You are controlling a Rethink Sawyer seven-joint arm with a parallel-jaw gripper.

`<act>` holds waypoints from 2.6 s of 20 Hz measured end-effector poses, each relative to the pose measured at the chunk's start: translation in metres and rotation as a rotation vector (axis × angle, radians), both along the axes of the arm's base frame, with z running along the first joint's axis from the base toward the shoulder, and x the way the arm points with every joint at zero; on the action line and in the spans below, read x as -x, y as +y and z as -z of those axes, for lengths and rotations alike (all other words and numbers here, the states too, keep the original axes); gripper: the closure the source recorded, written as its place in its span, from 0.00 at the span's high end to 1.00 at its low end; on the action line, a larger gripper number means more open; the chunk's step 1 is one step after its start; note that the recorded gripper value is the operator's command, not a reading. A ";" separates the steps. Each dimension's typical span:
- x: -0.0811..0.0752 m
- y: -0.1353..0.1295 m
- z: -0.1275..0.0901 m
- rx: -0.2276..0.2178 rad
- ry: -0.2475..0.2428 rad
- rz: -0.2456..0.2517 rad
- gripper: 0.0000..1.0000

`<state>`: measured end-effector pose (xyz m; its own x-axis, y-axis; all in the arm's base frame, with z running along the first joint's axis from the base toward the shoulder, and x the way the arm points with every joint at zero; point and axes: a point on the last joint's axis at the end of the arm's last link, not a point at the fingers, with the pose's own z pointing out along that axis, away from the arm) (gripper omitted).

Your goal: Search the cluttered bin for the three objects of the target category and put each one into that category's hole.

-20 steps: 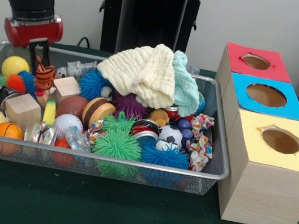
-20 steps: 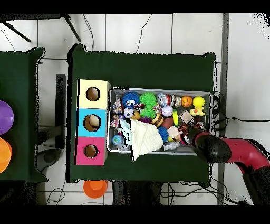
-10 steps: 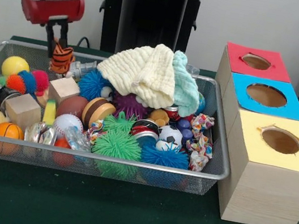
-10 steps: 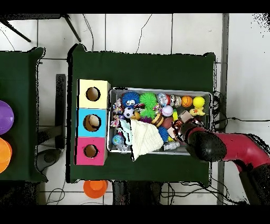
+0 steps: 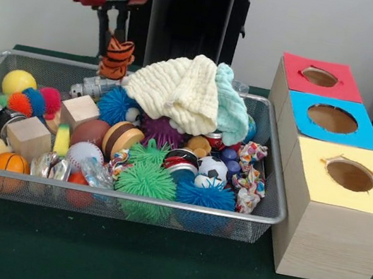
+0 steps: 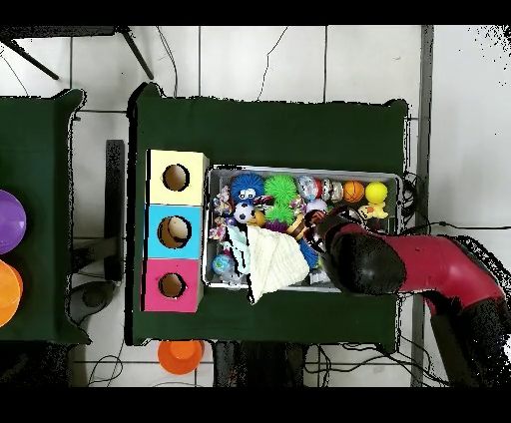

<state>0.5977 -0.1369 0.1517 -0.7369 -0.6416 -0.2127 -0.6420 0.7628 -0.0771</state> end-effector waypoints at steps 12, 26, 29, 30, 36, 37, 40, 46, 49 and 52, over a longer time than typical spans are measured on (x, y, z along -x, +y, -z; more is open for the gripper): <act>-0.004 0.090 -0.035 0.004 0.019 -0.046 0.00; 0.007 0.183 -0.054 -0.006 0.059 -0.059 0.00; 0.012 0.196 -0.052 -0.011 0.075 -0.053 0.00; 0.015 0.200 -0.052 -0.012 0.081 -0.051 0.00; 0.035 0.233 -0.045 -0.005 0.124 -0.045 0.00; 0.037 0.237 -0.044 -0.003 0.127 -0.042 0.00; 0.043 0.249 -0.043 0.004 0.137 -0.030 0.00; 0.056 0.265 -0.039 0.016 0.157 0.002 0.00; 0.063 0.270 -0.037 0.019 0.169 0.025 0.00; 0.074 0.278 -0.032 0.019 0.188 0.057 0.00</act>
